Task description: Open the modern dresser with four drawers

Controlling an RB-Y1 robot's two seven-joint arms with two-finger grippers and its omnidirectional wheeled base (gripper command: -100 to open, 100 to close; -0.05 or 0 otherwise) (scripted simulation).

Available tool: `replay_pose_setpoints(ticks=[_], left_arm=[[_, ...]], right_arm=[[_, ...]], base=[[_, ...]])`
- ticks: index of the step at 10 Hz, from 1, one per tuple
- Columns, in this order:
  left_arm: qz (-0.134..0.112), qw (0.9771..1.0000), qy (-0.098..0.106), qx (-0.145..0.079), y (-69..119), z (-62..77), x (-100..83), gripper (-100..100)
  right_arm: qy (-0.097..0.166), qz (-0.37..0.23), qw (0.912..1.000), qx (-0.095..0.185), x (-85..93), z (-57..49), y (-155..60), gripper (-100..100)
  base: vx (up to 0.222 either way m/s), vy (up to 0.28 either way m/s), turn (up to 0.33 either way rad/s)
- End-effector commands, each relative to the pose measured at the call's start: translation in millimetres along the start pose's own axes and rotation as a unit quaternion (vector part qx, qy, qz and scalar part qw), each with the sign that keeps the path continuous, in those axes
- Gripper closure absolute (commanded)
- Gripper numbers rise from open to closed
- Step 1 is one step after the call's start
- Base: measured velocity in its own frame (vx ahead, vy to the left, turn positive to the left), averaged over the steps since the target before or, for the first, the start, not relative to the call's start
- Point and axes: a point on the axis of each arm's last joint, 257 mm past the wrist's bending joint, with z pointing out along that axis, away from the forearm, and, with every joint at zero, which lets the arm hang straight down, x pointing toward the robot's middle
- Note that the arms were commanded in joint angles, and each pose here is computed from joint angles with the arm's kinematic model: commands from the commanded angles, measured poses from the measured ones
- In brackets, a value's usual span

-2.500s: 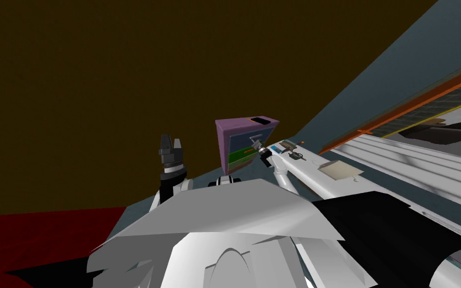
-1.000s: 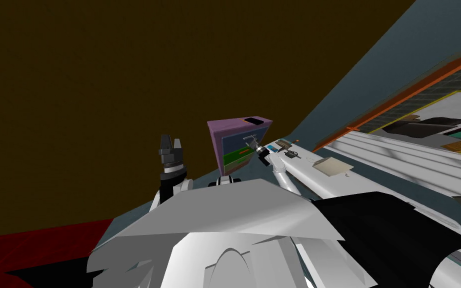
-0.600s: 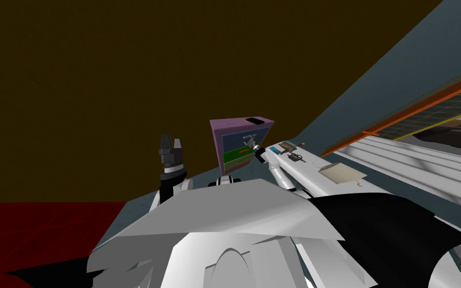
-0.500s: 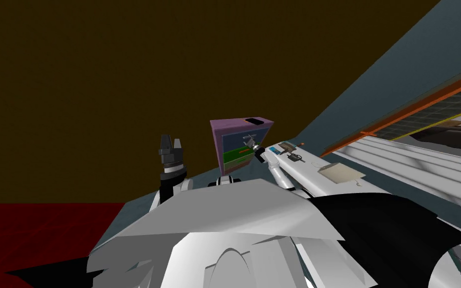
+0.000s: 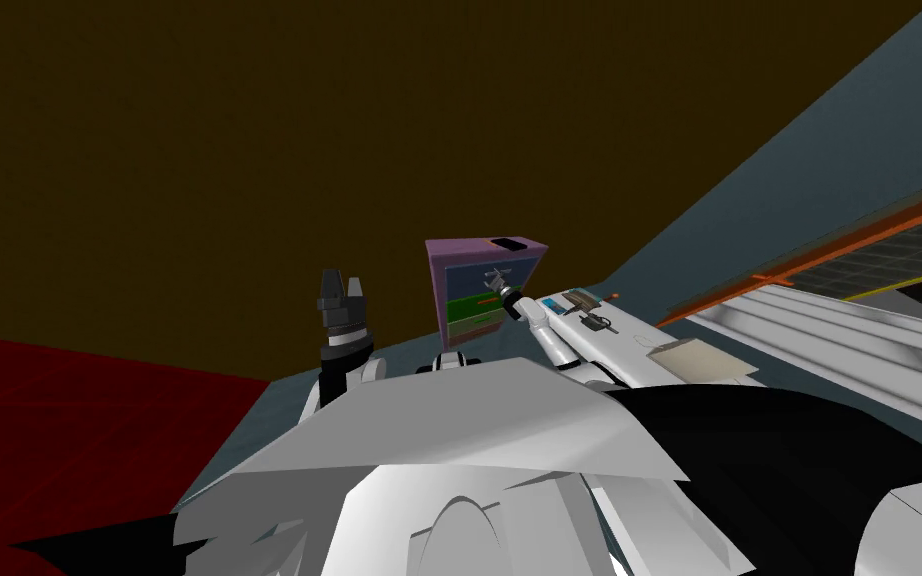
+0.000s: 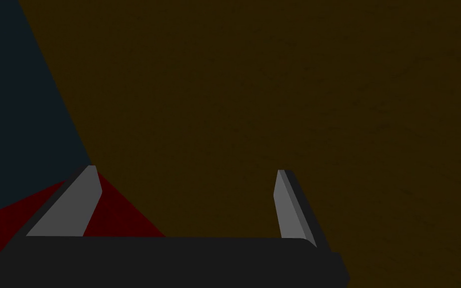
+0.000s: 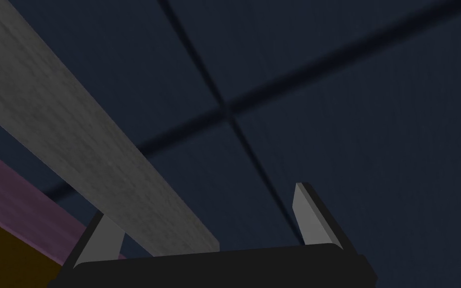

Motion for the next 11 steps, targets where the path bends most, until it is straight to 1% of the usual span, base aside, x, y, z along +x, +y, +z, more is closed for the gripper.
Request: replay_pose_setpoints(ticks=[1, 2, 3, 4, 6, 7, 8, 9, 10, 11], left_arm=[[0.0, 1.0, 0.0, 0.0, -0.1, 0.1, 0.0, 0], [0.0, 1.0, 0.0, 0.0, 0.0, 0.1, 0.0, 0], [0.0, 1.0, 0.0, 0.0, 0.0, 0.0, 0.0, 0], [0.0, 1.0, 0.0, 0.0, 0.0, 0.0, 0.0, 0], [0.0, 1.0, 0.0, 0.0, 0.0, 0.0, 0.0, 0], [0.0, 1.0, 0.0, 0.0, 0.0, 0.0, 0.0, 0], [0.0, 1.0, 0.0, 0.0, 0.0, 0.1, 0.0, 0], [0.0, 1.0, 0.0, 0.0, 0.1, 0.1, 0.0, 0], [0.0, 1.0, 0.0, 0.0, 0.1, 0.0, 0.0, 0], [0.0, 1.0, 0.0, 0.0, 0.0, 0.0, 0.0, 0]], right_arm=[[0.018, 0.016, 0.9997, 0.002, 7.5, 20.2, 1, -100], [0.028, 0.015, 0.9995, -0.002, 15.0, 23.5, 7, -100], [0.034, 0.015, 0.9992, -0.014, 20.4, 22.5, 20, -100], [0.038, 0.015, 0.999, -0.016, 24.5, 21.8, 22, -100], [0.038, 0.015, 0.999, -0.016, 24.5, 21.8, 22, -100], [0.05, 0.027, 0.9983, 0.003, 28.7, 35.3, 2, -100], [0.053, 0.023, 0.9983, 0.006, 26.8, 42.1, 1, -100], [0.06, 0.018, 0.998, 0.002, 29.6, 47.2, 7, -100], [0.067, 0.016, 0.9976, -0.014, 36.0, 45.2, 23, -100], [0.075, 0.015, 0.9969, -0.018, 44.5, 43.3, 27, -100]], base=[[-0.182, -0.143, 0.353], [-0.094, -0.086, 0.148], [-0.017, -0.025, 0.013], [0.012, 0.013, -0.044], [0.013, 0.018, -0.005], [-0.158, -0.117, 0.265], [-0.211, -0.141, 0.367], [-0.105, -0.074, 0.147], [-0.008, -0.021, 0.001], [0.024, 0.008, -0.037]])
